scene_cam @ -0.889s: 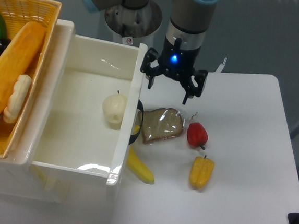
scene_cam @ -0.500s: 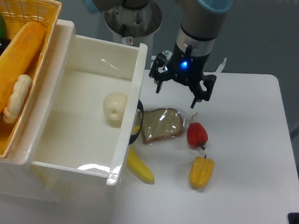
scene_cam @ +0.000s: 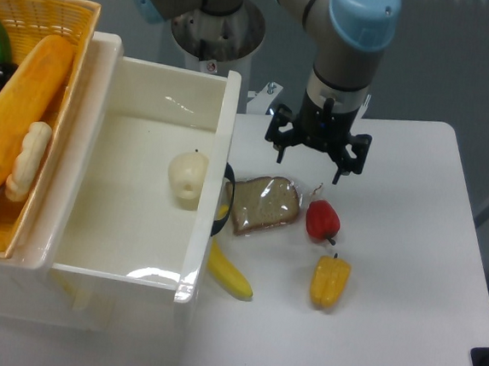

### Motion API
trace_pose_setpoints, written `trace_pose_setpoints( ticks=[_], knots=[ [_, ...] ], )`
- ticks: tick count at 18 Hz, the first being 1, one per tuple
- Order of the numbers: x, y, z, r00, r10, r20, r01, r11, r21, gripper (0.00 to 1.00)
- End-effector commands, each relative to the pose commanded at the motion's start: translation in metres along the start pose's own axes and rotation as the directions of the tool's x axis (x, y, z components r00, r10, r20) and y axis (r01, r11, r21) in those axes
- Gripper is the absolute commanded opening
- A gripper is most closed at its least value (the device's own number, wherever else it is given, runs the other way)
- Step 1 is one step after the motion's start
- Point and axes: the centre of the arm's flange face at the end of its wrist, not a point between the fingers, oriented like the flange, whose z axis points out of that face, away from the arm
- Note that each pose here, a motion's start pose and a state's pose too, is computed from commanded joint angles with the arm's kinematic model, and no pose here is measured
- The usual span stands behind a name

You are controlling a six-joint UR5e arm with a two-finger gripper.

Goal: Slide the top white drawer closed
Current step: 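Move the gripper down beside the bagged bread toward the drawer front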

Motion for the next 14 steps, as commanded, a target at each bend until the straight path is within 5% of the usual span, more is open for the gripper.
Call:
trace_pose_setpoints(
  ticks=[14],
  knots=[
    [-0.023, -0.014, 0.066, 0.990, -0.140, 0.008, 0.140, 0.983, -0.121, 1.00]
  ],
)
